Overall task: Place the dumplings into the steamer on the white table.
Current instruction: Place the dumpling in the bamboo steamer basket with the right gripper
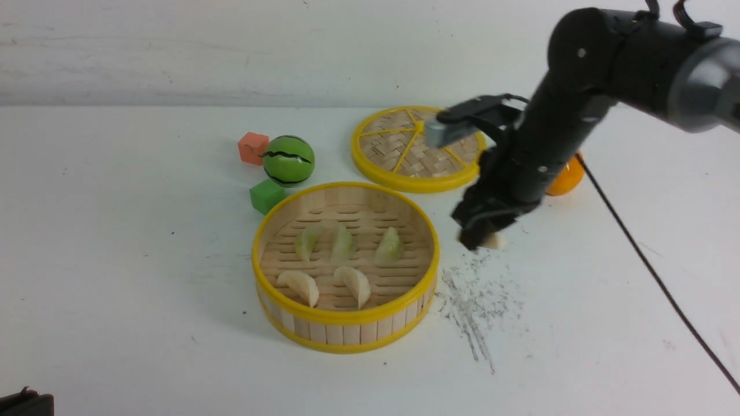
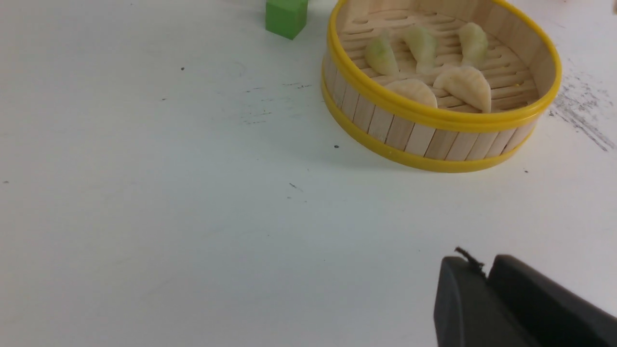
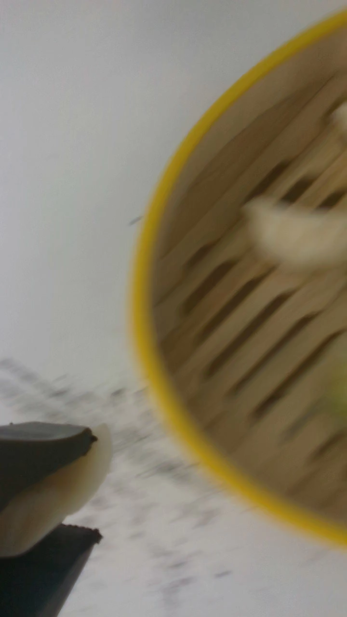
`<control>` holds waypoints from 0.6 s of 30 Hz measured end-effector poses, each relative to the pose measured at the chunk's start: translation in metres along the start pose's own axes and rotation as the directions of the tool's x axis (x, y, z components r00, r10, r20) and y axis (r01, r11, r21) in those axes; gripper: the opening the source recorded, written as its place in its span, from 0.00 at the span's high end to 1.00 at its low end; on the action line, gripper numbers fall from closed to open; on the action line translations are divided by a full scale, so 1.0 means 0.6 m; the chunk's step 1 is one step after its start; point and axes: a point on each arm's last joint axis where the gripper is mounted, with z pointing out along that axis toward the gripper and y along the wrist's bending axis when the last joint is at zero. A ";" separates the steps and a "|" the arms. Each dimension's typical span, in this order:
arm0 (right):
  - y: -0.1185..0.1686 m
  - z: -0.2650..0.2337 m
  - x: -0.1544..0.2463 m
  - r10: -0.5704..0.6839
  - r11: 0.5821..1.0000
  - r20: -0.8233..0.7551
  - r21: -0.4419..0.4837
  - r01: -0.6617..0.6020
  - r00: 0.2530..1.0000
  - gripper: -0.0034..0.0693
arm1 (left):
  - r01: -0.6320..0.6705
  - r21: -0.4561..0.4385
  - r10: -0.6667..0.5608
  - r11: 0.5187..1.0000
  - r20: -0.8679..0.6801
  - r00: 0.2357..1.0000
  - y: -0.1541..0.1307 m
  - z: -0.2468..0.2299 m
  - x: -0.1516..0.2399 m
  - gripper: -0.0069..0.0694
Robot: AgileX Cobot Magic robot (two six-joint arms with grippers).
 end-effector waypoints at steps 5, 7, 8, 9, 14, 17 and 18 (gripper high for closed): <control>0.050 0.069 -0.044 -0.029 0.999 0.195 0.025 0.024 0.980 0.68 | -0.007 -0.005 0.007 1.000 0.003 1.000 0.001 0.000 0.000 0.81; 0.049 0.103 -0.046 -0.005 0.999 0.204 0.039 -0.003 0.979 0.68 | -0.009 -0.006 0.009 1.000 0.003 1.000 0.001 0.000 0.000 0.81; 0.049 0.107 -0.045 -0.002 0.999 0.202 0.041 -0.006 0.979 0.68 | -0.009 -0.006 0.009 1.000 0.003 1.000 0.001 0.000 0.000 0.81; 0.044 0.130 -0.041 0.010 0.998 0.186 0.052 -0.020 0.983 0.68 | -0.010 -0.007 0.010 1.000 0.002 1.000 0.001 0.000 0.000 0.81; 0.038 0.154 -0.033 0.044 0.997 0.147 0.063 -0.054 0.988 0.57 | -0.011 -0.008 0.011 1.000 0.001 1.000 0.001 0.000 0.000 0.80; 0.039 0.154 -0.032 0.045 0.997 0.137 0.060 -0.053 0.990 0.44 | -0.011 -0.008 0.011 1.000 0.001 1.000 0.001 0.000 0.000 0.80; 0.041 0.154 -0.032 0.043 0.997 0.133 0.059 -0.051 0.990 0.40 | -0.011 -0.008 0.011 1.000 0.001 1.000 0.001 0.000 0.000 0.80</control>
